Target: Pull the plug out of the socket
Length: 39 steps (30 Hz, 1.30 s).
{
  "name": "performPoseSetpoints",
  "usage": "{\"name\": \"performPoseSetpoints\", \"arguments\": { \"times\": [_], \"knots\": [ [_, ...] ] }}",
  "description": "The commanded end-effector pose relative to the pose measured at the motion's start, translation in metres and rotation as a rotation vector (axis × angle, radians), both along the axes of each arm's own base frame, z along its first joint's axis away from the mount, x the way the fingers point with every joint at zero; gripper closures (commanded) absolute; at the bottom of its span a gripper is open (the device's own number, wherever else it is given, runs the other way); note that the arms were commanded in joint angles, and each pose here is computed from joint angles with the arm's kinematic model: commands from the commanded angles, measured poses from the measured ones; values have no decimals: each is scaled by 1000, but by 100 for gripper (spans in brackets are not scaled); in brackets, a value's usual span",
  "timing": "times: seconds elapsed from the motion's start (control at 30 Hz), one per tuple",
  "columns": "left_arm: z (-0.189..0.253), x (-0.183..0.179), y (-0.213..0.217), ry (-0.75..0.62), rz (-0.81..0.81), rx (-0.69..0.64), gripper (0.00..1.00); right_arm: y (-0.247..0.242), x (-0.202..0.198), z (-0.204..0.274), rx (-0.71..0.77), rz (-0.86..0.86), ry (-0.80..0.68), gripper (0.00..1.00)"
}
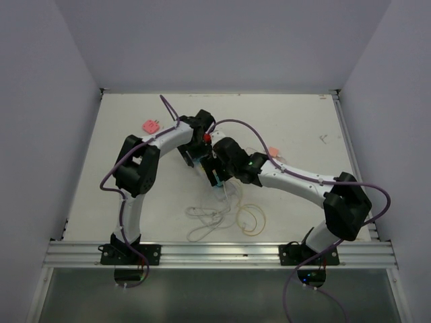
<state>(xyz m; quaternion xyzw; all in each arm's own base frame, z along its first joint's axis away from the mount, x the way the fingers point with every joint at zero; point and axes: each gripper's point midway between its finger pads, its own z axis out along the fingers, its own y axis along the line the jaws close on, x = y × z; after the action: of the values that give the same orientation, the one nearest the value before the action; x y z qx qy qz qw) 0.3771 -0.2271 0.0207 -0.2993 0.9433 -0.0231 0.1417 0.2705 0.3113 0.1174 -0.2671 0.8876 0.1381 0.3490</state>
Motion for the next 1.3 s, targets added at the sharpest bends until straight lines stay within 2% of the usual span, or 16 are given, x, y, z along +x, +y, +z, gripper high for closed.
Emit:
{"name": "performPoseSetpoints", "arguments": {
  "times": [0.0,0.3,0.43,0.47,0.63,0.7,0.73,0.77,0.83,0.87,0.9,1.1,1.27],
  "knots": [
    [-44,-15,25,97,27,105,100,2,4,26,27,-20,-47,21],
    [-43,-14,23,96,24,98,100,-2,-8,-20,-26,-34,48,23],
    [-43,-14,23,96,23,94,100,-2,-5,-34,-53,-41,58,31],
    [-42,-13,22,94,21,92,100,-1,-3,-37,-55,-45,55,37],
    [-40,-12,22,89,21,95,100,7,3,-44,-59,-36,48,50],
    [-40,-12,22,89,22,94,100,8,4,-45,-60,-37,44,59],
    [-41,-12,22,90,21,97,100,9,6,-43,-58,-39,37,64],
    [-41,-13,23,93,21,97,100,8,6,-43,-63,-41,38,75],
    [-42,-13,24,95,21,103,100,6,7,-37,-62,-48,29,87],
    [-43,-14,24,97,21,106,100,5,7,-34,-61,-54,25,98],
    [-44,-14,25,99,22,109,100,4,8,-31,-55,-58,21,100],
    [-51,-23,38,126,38,170,100,7,10,11,16,-72,-28,100],
    [-59,-30,45,149,36,206,100,8,11,27,20,-82,-23,100]
  ]
}}
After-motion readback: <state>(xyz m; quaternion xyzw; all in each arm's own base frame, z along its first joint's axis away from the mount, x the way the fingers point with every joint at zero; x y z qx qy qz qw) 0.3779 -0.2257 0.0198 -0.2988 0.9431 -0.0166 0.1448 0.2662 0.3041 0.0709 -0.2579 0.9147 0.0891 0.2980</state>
